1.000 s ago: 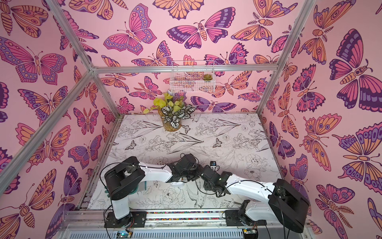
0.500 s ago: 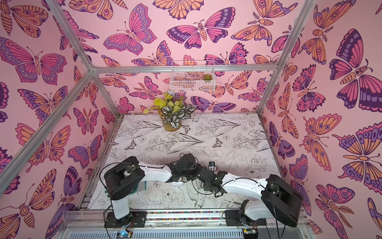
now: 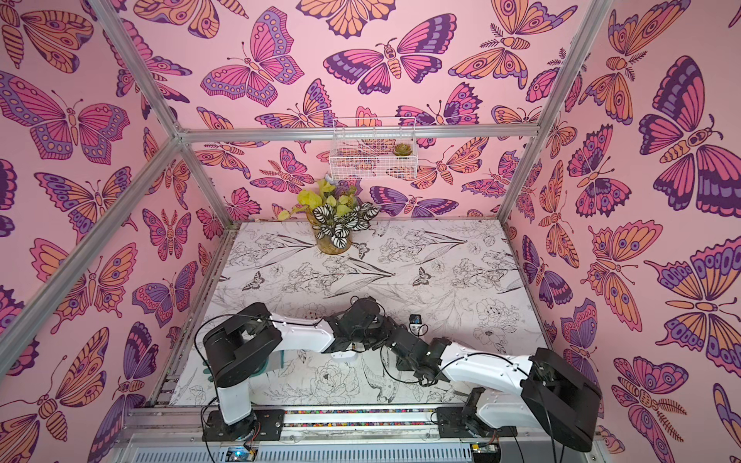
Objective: Insert the battery into the alarm
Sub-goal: Pick up the cover from the center of the board.
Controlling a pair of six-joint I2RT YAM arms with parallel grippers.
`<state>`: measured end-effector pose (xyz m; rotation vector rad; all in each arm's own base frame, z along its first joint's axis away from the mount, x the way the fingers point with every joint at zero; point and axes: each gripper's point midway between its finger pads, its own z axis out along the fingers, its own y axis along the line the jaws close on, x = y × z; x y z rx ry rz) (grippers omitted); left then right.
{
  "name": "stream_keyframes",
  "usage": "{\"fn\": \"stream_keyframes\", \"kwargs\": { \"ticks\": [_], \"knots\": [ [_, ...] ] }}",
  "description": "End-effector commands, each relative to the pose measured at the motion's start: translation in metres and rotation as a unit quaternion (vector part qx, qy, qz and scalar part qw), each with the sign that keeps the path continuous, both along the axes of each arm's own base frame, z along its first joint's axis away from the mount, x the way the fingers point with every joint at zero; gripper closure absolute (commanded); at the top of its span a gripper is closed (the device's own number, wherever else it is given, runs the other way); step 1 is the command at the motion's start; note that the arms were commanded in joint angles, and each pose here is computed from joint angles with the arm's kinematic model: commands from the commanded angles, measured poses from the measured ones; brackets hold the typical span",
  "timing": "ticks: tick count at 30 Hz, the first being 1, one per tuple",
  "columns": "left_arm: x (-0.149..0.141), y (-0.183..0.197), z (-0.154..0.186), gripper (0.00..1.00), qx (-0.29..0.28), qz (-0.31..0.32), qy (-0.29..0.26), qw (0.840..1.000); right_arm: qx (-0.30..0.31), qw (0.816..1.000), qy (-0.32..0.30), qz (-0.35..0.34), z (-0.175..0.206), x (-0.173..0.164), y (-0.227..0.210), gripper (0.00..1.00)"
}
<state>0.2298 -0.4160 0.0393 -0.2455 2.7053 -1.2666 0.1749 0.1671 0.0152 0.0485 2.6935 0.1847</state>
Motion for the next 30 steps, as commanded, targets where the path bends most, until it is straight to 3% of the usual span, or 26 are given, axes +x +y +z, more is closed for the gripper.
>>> {"fn": "stream_keyframes", "kwargs": {
  "ticks": [1,8,30],
  "knots": [
    [-0.013,0.005,-0.026,0.42,0.034,-0.013,0.029,0.999,0.008,0.999,0.047,0.004,-0.015,-0.021,-0.005,0.76],
    [-0.016,-0.004,-0.029,0.47,0.030,-0.022,0.037,0.999,0.043,0.999,0.032,0.004,-0.010,-0.021,0.000,0.76],
    [-0.027,-0.001,-0.063,0.61,0.057,-0.034,0.046,0.997,0.067,0.998,0.016,-0.008,-0.012,-0.023,-0.007,0.76]
  ]
}}
